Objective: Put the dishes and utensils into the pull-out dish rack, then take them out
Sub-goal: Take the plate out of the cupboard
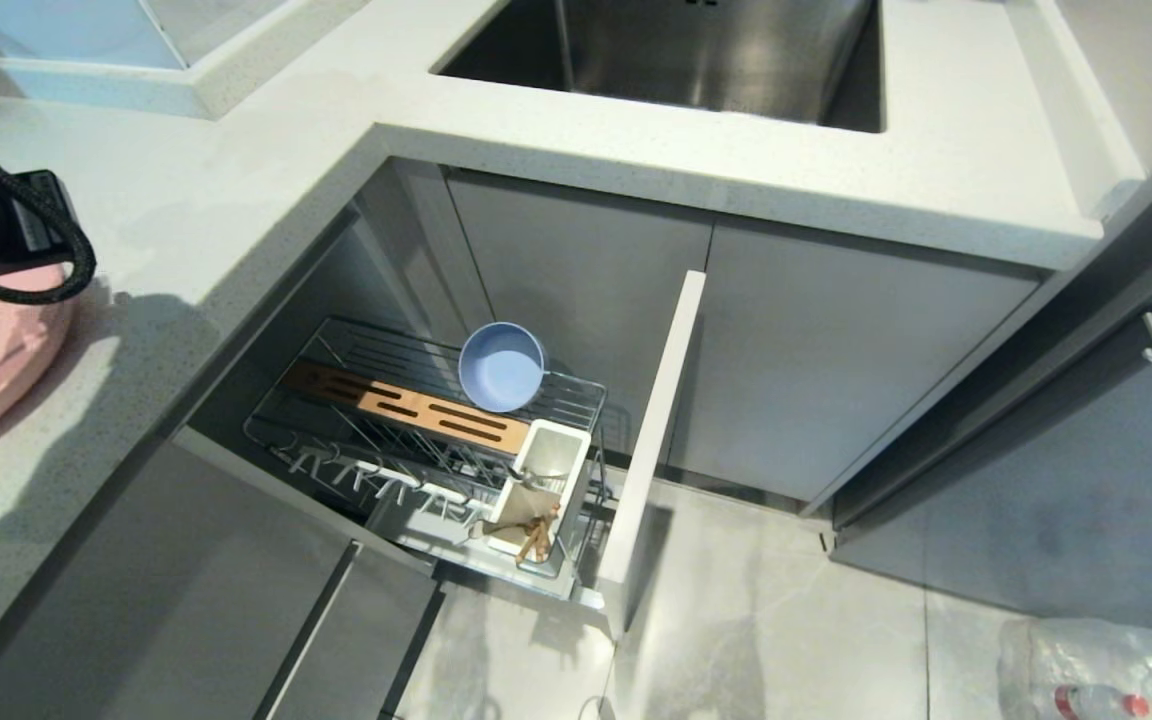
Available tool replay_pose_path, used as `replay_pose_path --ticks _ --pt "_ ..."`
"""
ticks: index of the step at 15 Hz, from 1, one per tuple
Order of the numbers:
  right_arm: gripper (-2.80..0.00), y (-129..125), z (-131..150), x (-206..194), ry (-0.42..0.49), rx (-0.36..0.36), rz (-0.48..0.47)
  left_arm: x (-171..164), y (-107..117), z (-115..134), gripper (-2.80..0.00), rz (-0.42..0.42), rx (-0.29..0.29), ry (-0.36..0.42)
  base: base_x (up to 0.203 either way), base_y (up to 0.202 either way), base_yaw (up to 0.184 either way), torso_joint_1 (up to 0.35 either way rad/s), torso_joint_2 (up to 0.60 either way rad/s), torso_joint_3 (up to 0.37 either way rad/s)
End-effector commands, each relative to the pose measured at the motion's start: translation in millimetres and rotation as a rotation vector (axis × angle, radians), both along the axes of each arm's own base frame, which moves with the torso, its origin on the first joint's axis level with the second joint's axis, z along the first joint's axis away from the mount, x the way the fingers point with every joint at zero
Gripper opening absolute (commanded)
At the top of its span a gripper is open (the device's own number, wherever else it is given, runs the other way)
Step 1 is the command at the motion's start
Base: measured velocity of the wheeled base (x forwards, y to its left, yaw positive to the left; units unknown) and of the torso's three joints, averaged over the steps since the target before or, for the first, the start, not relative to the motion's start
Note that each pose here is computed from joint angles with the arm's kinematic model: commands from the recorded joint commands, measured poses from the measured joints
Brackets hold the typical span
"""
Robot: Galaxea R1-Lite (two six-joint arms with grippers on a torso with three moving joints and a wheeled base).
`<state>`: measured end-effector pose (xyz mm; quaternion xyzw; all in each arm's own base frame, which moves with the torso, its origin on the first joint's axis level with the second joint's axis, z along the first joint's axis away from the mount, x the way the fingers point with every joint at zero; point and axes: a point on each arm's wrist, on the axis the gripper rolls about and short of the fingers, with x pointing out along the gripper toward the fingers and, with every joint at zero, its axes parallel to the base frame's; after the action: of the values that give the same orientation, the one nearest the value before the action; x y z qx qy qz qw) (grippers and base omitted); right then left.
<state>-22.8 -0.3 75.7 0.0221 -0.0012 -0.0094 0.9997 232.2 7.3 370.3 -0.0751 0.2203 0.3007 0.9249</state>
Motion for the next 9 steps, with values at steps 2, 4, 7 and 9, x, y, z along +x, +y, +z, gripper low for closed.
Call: replay_pose_path --ticks 2,4,7,9 --pt "-2.80 0.0 0.1 0.0 -0.001 0.000 0.000 -21.6 -7.5 11.2 0.00 -0.018 0.003 -0.051 0.000 0.000 0.000 0.000 0.00 0.000" --pt "-2.80 0.0 0.1 0.0 -0.001 0.000 0.001 -33.8 -17.0 13.7 0.00 0.042 0.074 -0.067 0.000 0.000 0.000 0.000 0.00 0.000" --pt "-2.80 0.0 0.1 0.1 0.000 0.000 0.000 -63.8 -30.6 26.0 0.00 0.061 0.113 -0.154 0.000 0.000 0.000 0.000 0.00 0.000" --pt "-2.80 0.0 0.1 0.0 -0.001 0.000 0.000 -78.2 -33.7 29.5 0.00 0.048 0.112 -0.188 0.000 0.000 0.000 0.000 0.00 0.000"
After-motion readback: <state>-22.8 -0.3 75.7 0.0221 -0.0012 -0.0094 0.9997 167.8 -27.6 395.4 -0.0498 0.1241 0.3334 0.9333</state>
